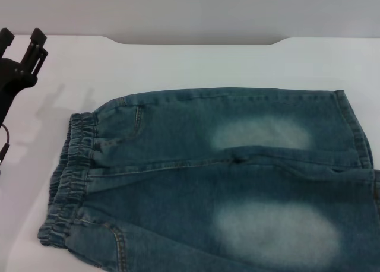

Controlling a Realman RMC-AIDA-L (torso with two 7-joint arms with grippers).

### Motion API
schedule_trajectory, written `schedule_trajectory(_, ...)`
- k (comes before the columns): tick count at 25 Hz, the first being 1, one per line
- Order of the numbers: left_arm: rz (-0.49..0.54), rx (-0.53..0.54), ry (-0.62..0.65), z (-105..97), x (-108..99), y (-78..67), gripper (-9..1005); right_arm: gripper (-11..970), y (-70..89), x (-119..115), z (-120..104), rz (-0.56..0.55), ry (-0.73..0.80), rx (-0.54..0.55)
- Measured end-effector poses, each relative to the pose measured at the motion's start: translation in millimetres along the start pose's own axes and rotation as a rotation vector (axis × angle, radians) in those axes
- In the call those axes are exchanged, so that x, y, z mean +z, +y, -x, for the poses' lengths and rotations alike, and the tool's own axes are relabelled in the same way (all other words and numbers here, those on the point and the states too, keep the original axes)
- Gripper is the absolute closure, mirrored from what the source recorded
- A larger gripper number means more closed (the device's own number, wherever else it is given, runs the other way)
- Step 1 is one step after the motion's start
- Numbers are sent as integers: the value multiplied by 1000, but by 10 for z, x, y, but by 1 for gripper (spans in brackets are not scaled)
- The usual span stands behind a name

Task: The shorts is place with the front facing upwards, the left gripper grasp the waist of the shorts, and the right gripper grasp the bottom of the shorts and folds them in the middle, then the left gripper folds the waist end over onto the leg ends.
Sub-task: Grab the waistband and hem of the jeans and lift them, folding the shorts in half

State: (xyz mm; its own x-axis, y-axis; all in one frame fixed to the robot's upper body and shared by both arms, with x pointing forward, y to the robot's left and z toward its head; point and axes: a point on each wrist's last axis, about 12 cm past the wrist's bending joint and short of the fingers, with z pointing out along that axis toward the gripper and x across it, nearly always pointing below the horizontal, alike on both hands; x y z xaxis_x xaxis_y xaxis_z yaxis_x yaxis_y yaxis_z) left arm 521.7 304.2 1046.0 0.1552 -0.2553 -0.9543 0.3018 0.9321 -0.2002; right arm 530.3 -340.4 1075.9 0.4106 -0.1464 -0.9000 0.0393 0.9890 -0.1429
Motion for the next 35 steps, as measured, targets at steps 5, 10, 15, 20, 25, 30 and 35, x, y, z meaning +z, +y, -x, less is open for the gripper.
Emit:
schedule_trajectory(5, 2, -19, 7, -4, 44, -1, 308, 480, -5, 47, -12, -18, 10, -8)
schedule_trajectory(10, 3, -27, 3, 17, 64, 20, 311, 482, 77, 108, -49, -28, 35, 21)
schedule_trajectory(15, 8, -30, 6, 15, 65, 28, 315, 485, 166, 244, -83, -19, 66, 30)
schedule_trajectory(20, 11, -10, 5, 19, 116, 22, 315, 485, 120, 343, -34, -26, 35, 12)
schedule_trajectory(25, 23, -8, 8, 22, 144, 37, 315, 485, 29, 350, -18, -93, 23, 22)
schedule_trajectory(30, 39, -13, 3, 30, 145, 59, 315, 485, 14, 320, -23, -112, 21, 81)
schedule_trajectory(35, -102, -123, -8, 287, 383, 137, 316, 485, -105, 321, 73, 91, 15, 333)
